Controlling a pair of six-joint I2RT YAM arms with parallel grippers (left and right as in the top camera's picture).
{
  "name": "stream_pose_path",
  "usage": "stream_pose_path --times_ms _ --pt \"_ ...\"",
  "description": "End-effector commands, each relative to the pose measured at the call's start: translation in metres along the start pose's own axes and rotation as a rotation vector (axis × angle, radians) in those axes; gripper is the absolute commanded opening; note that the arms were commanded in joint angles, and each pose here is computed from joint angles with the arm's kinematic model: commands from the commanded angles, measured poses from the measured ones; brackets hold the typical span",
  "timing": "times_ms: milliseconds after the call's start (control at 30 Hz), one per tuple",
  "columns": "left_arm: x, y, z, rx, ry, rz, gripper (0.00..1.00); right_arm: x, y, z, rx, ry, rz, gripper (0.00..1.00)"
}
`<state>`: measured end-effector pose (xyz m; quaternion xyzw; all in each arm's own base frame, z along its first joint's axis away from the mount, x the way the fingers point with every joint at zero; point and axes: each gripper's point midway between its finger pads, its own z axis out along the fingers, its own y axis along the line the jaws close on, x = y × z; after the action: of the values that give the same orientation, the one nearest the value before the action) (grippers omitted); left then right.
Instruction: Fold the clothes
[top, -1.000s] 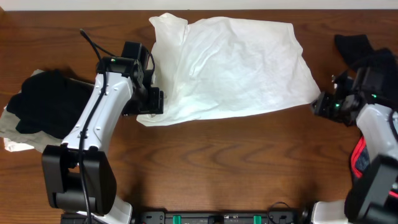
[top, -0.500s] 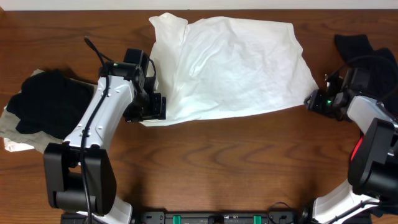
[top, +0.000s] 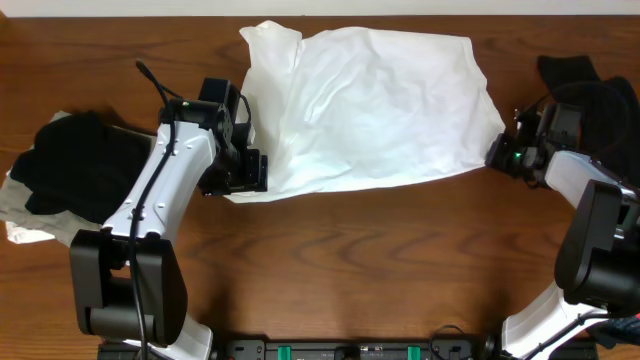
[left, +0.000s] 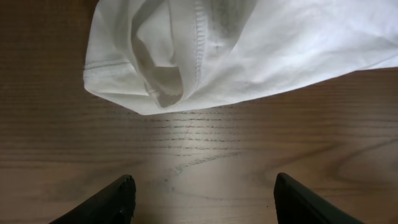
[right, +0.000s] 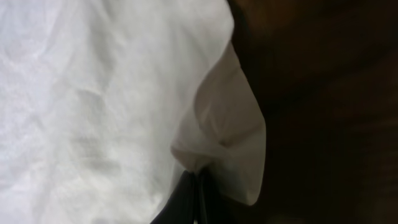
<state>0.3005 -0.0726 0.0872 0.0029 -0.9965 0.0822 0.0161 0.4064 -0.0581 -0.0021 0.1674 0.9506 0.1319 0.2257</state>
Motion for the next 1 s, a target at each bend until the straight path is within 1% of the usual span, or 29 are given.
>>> stream_pose_path --times_ms 0,133,300,433,533,700,867,967 --pt "0.006 0.0 0.0 0.001 0.024 -0.007 0.67 0.006 0.001 -0.008 0.011 0.03 0.022 0.01" --pt "0.011 0.001 0.0 -0.002 0.044 -0.01 0.67 -0.015 0.008 -0.058 0.014 -0.023 0.04 0.01" --pt "0.012 0.0 0.0 0.002 0.047 -0.01 0.67 -0.053 0.019 -0.151 0.077 -0.196 0.018 0.01" --pt "0.015 -0.003 0.0 0.024 0.059 -0.012 0.68 -0.061 0.023 -0.196 0.132 -0.293 0.003 0.01" --pt "0.015 -0.003 0.0 0.023 0.061 -0.013 0.68 -0.056 0.023 -0.202 0.14 -0.289 0.005 0.01" --pt "0.013 -0.01 0.001 0.025 0.048 0.011 0.68 -0.042 0.021 -0.188 0.148 -0.213 0.009 0.01" --pt "0.004 -0.033 0.01 0.033 -0.005 0.113 0.68 -0.036 0.018 -0.176 0.152 -0.164 0.009 0.01" --pt "0.005 -0.044 0.016 0.032 -0.016 0.162 0.69 -0.034 0.016 -0.171 0.157 -0.145 -0.006 0.01"
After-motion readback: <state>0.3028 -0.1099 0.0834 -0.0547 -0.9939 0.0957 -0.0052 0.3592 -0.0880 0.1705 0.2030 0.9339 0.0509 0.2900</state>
